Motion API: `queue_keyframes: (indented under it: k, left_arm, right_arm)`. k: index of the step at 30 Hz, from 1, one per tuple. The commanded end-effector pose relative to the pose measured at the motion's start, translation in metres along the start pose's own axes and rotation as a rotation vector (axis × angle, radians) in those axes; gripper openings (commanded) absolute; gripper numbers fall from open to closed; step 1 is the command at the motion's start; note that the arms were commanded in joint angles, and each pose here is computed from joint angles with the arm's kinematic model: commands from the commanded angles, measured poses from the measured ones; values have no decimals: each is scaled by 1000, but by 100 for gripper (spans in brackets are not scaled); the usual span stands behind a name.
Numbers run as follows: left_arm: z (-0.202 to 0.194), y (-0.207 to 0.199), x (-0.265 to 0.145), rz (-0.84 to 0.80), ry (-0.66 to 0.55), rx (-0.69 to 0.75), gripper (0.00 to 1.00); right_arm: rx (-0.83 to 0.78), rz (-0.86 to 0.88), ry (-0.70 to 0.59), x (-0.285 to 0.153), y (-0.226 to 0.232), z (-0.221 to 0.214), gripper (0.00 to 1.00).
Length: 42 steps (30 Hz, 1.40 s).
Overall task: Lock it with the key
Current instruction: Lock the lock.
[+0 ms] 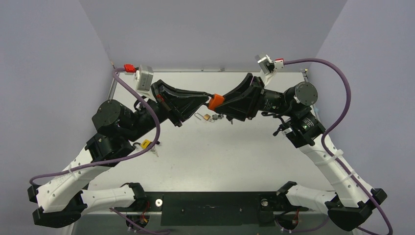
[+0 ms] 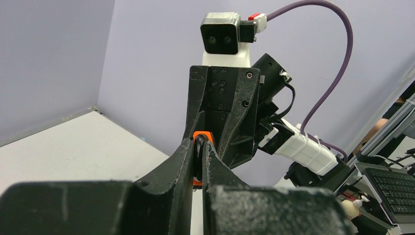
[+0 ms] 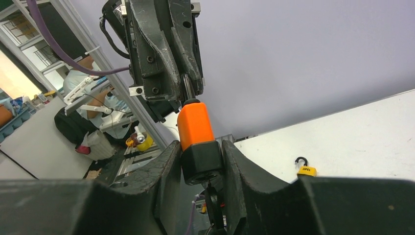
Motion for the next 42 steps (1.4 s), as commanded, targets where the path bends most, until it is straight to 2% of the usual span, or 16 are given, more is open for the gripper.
queue_keyframes:
  k: [1,20,24,27,28,29,33,37,42]
  left_arm:
    - [-150,45,-18,125,622,-154,0]
    - [-177,61,-13,137,658,-189,0]
    - [-152,63,-12,179,570,-147,0]
    - [-116,64,-13,227,426,-110,0]
    - [-102,67,-15,246,372,-103,0]
    - [-94,68,-15,253,346,-103,0]
    - [-58,71,-19,269,253,-120,0]
    - [-46,67,-17,264,250,-114,0]
    - [-40,66,-17,280,266,-102,0]
  right_arm:
    - [-205,-85,-328,11,-1,83,0]
    - [-192,-72,-297,30,-6,83,0]
    - [-182,-96,-272,29,-12,71,0]
    - [-176,-101,-255,26,-14,63,0]
    - [-166,-111,-239,24,-19,56,3]
    - [-168,-113,-237,21,-18,54,15]
    - [-145,-131,-238,4,-25,39,43]
    - [-138,-140,-241,-12,-29,28,59]
    - [-138,-143,-230,-34,-35,10,69]
Point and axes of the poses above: each gripper's point midway between its finger pads, its own x axis out along the fingers, its own y axis along the line the jaws close on, z = x × y, the point moved 4 cm from there along -x, back along the fingers, and after that the axes turned 14 degrees about -x, right-handed, at the moved point
